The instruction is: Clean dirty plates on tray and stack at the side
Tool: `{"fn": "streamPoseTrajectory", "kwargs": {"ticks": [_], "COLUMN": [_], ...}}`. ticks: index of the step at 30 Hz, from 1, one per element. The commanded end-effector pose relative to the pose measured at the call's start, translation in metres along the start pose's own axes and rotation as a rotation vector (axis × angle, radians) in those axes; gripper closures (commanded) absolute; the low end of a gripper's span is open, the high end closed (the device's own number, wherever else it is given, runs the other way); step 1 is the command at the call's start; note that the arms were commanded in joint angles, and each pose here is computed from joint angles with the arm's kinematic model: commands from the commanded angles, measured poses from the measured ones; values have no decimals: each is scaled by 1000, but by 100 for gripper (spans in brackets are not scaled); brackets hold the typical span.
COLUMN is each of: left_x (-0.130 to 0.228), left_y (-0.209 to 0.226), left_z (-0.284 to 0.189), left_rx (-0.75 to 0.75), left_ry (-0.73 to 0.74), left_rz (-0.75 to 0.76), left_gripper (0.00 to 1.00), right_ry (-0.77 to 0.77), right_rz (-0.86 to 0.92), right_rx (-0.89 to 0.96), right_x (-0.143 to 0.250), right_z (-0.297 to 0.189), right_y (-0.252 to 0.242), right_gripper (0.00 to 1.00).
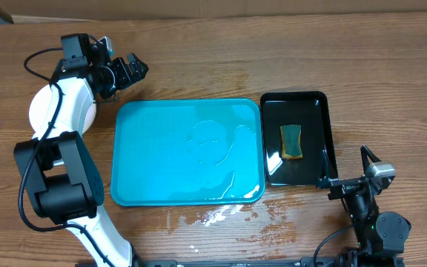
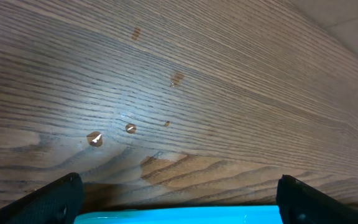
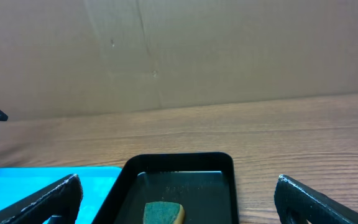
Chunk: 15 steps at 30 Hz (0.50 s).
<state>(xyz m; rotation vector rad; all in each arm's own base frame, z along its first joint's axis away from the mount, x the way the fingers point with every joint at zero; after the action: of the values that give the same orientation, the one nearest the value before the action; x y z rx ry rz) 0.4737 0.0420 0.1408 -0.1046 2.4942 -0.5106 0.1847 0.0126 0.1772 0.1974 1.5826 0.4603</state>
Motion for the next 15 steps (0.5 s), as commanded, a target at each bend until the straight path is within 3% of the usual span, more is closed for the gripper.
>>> {"fn": "streamPoseTrajectory", "kwargs": {"ticks": [1, 5, 8, 15], "left_x": [-7, -13, -20, -40], "left_y": [-2, -12, -33, -121], "left_z": [1, -14, -50, -201], "left_rx": [-16, -27, -75, -69], "left_ry": [-13, -36, -69, -392], "left_rz": [1, 19, 49, 211], "left_gripper": [0, 0, 0, 0], "right_ry": [-7, -7, -6, -7], "right_rz": [-1, -1, -1, -1], "right_rx": [10, 10, 10, 10], "right_x": [1, 1, 1, 1], "right_z": [0, 0, 0, 0], "right_y": [-2, -2, -3, -2], "right_gripper": [0, 0, 0, 0]}}
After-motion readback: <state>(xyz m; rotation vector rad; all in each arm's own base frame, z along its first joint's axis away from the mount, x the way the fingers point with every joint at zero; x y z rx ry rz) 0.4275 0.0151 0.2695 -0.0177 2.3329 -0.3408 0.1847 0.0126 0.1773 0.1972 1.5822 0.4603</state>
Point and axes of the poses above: each gripper's point midway between its finger pads, its own z axis out along the fingers, its own y axis along the line the jaws close on, x = y × z, the point moved 6 cm from there along -z, back along the fingers, and after that the axes turned 15 degrees about z, right-handed, at the moved point
